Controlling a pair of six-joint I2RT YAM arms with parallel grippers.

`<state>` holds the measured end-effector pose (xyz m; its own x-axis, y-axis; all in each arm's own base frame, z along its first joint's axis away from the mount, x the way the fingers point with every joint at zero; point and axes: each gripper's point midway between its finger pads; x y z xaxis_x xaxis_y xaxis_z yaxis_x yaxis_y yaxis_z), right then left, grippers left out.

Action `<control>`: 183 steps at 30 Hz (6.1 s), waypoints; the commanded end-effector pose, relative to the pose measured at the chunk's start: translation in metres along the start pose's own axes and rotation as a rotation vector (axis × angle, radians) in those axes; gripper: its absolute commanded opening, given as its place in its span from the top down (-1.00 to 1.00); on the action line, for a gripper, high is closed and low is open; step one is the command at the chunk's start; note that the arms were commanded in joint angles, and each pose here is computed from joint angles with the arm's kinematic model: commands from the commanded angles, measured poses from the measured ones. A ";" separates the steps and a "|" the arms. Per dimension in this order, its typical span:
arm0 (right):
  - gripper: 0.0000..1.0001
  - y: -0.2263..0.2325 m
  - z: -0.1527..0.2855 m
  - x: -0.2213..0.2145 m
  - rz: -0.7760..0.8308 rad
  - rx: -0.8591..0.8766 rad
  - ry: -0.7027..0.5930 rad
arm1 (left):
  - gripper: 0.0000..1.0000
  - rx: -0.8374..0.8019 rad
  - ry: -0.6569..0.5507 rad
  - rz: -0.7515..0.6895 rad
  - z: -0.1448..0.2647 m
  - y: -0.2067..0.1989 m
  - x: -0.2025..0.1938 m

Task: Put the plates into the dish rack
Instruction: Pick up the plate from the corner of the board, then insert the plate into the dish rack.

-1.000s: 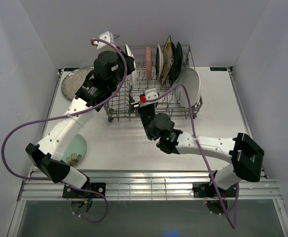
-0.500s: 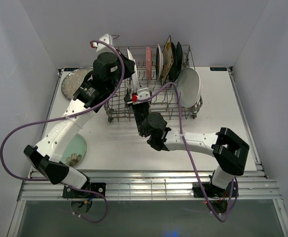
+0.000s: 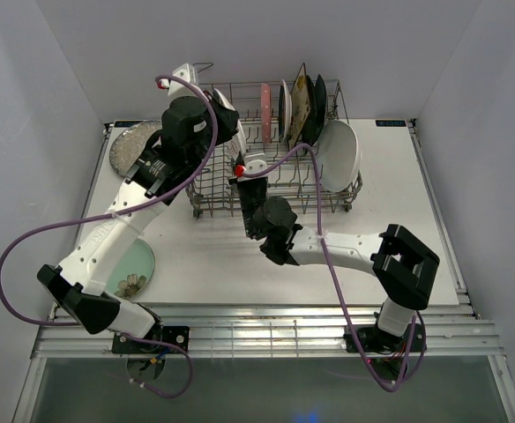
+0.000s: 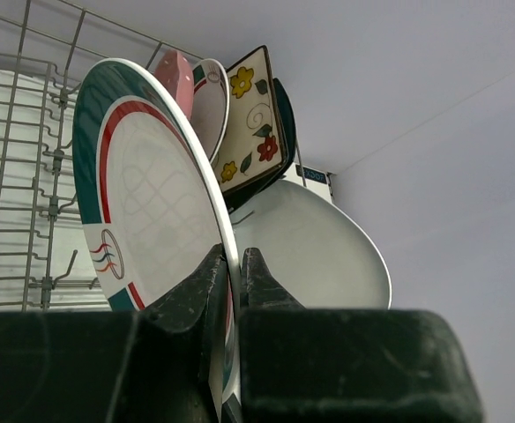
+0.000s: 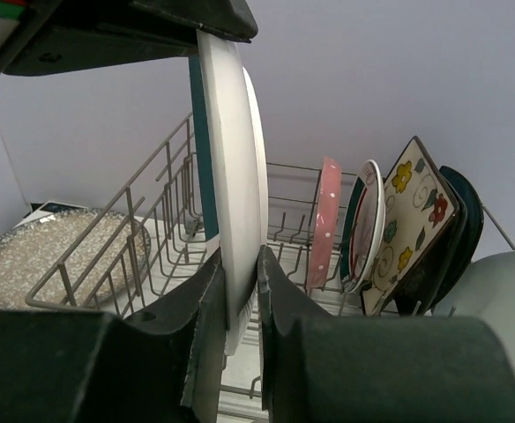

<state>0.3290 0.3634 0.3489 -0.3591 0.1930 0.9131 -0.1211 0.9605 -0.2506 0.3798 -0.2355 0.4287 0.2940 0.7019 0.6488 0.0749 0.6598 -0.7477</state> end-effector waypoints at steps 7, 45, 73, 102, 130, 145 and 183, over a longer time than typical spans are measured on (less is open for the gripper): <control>0.85 -0.029 -0.007 0.022 -0.120 -0.141 -0.049 | 0.65 -0.149 -0.032 0.020 0.027 -0.034 0.023; 0.85 -0.146 -0.032 0.010 0.060 -0.355 0.199 | -0.96 -0.294 -0.289 -0.458 0.087 -0.005 0.057; 0.84 -0.208 -0.014 -0.065 0.106 -0.326 0.484 | -0.96 -0.171 -0.369 -0.963 0.129 0.129 0.010; 0.84 -0.219 -0.028 -0.121 0.234 -0.401 0.588 | -0.96 -0.037 -0.396 -0.944 0.125 0.190 -0.012; 0.84 -0.186 -0.046 -0.180 0.293 -0.309 0.659 | -0.96 -0.034 -0.414 -0.932 0.130 0.190 -0.008; 0.84 -0.158 -0.038 -0.179 0.270 -0.204 0.668 | -0.96 -0.032 -0.412 -0.938 0.129 0.191 -0.008; 0.06 -0.167 -0.024 -0.159 0.175 -0.220 0.702 | -0.96 -0.026 -0.415 -0.939 0.130 0.192 -0.008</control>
<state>0.4332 0.1852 0.2212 0.3757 0.4277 0.8221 0.0428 0.8781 -0.4765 0.2695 -0.0819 0.2956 -0.2357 -0.0621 0.9699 0.1364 0.9860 0.0963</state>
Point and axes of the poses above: each gripper's point midway between its finger pads, its own z axis back along the fingers, its own y axis along the line the jaws close on, x = y × z, and after that the axes turned 13 degrees about z, right-handed
